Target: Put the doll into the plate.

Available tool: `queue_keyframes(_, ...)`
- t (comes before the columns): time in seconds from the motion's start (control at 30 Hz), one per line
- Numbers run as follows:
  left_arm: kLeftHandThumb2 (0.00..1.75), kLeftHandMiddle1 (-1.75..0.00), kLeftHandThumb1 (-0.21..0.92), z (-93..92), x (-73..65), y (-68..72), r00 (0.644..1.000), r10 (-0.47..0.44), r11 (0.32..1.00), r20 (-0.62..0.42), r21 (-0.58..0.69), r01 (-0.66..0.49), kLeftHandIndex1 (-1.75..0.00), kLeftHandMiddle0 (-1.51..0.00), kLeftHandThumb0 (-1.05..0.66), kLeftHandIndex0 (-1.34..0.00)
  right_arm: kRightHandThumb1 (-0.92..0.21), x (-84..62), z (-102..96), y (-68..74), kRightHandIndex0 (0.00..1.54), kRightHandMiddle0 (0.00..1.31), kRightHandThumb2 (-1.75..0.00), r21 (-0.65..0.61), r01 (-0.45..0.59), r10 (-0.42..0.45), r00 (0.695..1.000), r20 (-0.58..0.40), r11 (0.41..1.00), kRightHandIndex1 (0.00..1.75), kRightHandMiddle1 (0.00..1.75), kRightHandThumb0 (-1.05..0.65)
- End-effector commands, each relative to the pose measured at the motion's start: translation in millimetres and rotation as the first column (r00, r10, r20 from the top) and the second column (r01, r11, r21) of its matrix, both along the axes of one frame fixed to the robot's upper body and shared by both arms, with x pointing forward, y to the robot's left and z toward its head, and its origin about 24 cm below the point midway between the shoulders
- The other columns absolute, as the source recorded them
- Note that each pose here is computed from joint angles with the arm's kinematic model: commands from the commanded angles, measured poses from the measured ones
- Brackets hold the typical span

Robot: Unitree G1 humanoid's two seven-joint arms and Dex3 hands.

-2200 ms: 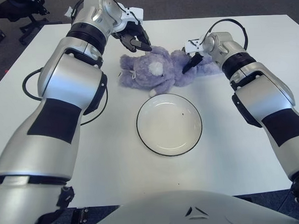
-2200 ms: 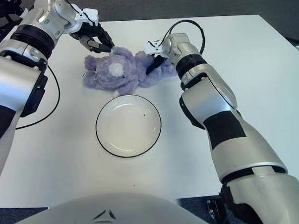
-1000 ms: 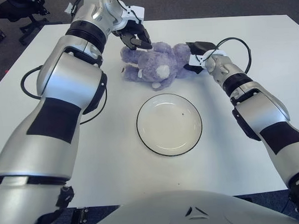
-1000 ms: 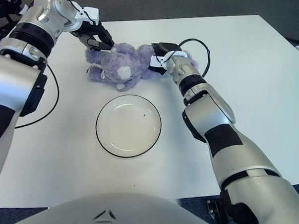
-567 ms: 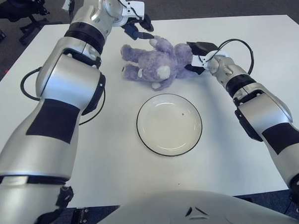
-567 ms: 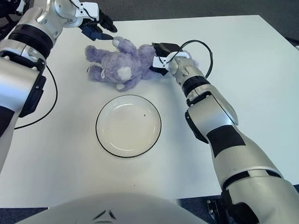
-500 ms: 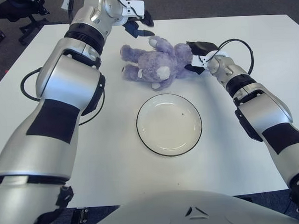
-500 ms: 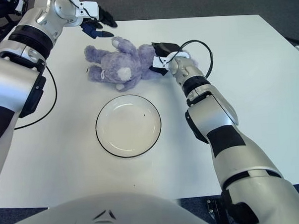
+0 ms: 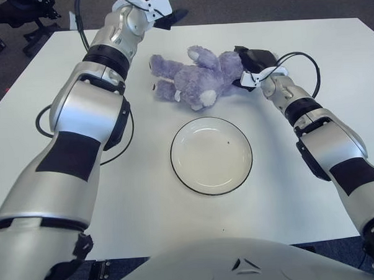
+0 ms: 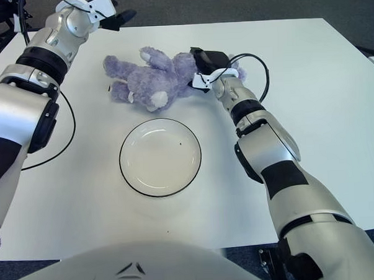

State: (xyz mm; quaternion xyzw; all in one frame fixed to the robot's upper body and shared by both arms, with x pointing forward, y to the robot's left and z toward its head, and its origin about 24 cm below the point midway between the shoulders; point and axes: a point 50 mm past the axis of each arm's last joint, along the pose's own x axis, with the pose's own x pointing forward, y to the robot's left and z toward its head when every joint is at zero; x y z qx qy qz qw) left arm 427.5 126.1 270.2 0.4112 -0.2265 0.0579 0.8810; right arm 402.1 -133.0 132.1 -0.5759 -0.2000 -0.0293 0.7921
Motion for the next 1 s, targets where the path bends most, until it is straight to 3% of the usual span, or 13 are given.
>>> queue_keyframes(0.0,0.72,-1.63,0.92,6.6,-0.9,7.9,0.998,0.040,0.991,0.040,-0.126,-0.035,-1.04,-0.42,-0.53,-0.25,-0.36,-1.8,17.2,-3.1,0.61,0.37,-1.24,0.055,0.031,-0.041,0.981,0.191,0.998,1.65,1.75,0.00)
queue_keyframes(0.1,0.72,-1.71,0.92,8.0,-1.0,8.9,0.998,0.040,0.989,0.042,-0.147,-0.034,-1.15,-0.40,-0.52,-0.21,-0.36,-3.1,17.7,-3.8,0.61,0.37,-1.25,0.060,0.031,-0.044,0.973,0.227,0.998,1.65,1.75,0.00)
queue_keyframes(0.23,0.71,-1.74,0.92,19.1,-1.8,13.8,0.999,0.010,0.966,0.050,-0.259,0.004,-1.30,-0.37,-0.51,-0.13,-0.35,-14.6,18.3,-10.1,0.61,0.38,-1.26,0.070,-0.003,-0.029,0.891,0.453,0.998,1.66,1.75,0.00)
queue_keyframes(0.37,0.71,-1.74,0.92,21.5,-1.5,15.4,0.999,-0.001,0.958,0.039,-0.285,0.012,-1.35,-0.32,-0.51,-0.10,-0.43,-16.7,18.8,-10.0,0.53,0.52,-1.16,0.073,-0.008,-0.030,0.868,0.496,0.997,1.72,1.75,0.31)
queue_keyframes(0.4,0.71,-1.65,0.92,21.9,-1.2,16.1,1.000,-0.008,0.956,0.028,-0.294,0.016,-1.32,-0.31,-0.51,-0.10,-0.44,-16.6,19.0,-10.2,0.52,0.53,-1.15,0.080,-0.004,-0.036,0.867,0.497,0.997,1.73,1.75,0.34)
queue_keyframes(0.47,0.72,-1.11,0.92,22.8,-0.7,17.3,1.000,-0.025,0.950,0.008,-0.312,0.027,-1.06,-0.35,-0.53,-0.13,-0.45,-16.6,19.7,-11.0,0.50,0.55,-1.14,0.093,0.002,-0.049,0.863,0.503,0.996,1.74,1.75,0.39)
queue_keyframes(0.6,0.73,-0.47,0.92,23.0,-0.4,18.1,0.999,-0.041,0.947,-0.006,-0.319,0.037,-0.79,-0.50,-0.55,-0.22,-0.48,-18.0,20.1,-11.5,0.48,0.56,-1.10,0.094,0.005,-0.055,0.844,0.534,0.996,1.74,1.75,0.41)
queue_keyframes(0.77,0.74,-0.23,0.92,22.3,-0.1,16.7,0.995,-0.091,0.949,-0.030,-0.307,0.077,-0.71,-0.58,-0.55,-0.28,-0.51,-22.8,18.9,-12.1,0.45,0.56,-1.06,0.084,0.001,-0.052,0.794,0.606,0.996,1.75,1.75,0.41)
queue_keyframes(0.97,0.76,-0.16,0.92,21.3,-1.1,12.7,0.978,-0.197,0.948,-0.062,-0.267,0.173,-0.70,-0.61,-0.56,-0.31,-0.55,-27.7,13.8,-15.5,0.43,0.56,-1.01,0.024,-0.005,-0.012,0.758,0.652,1.000,1.75,1.75,0.40)
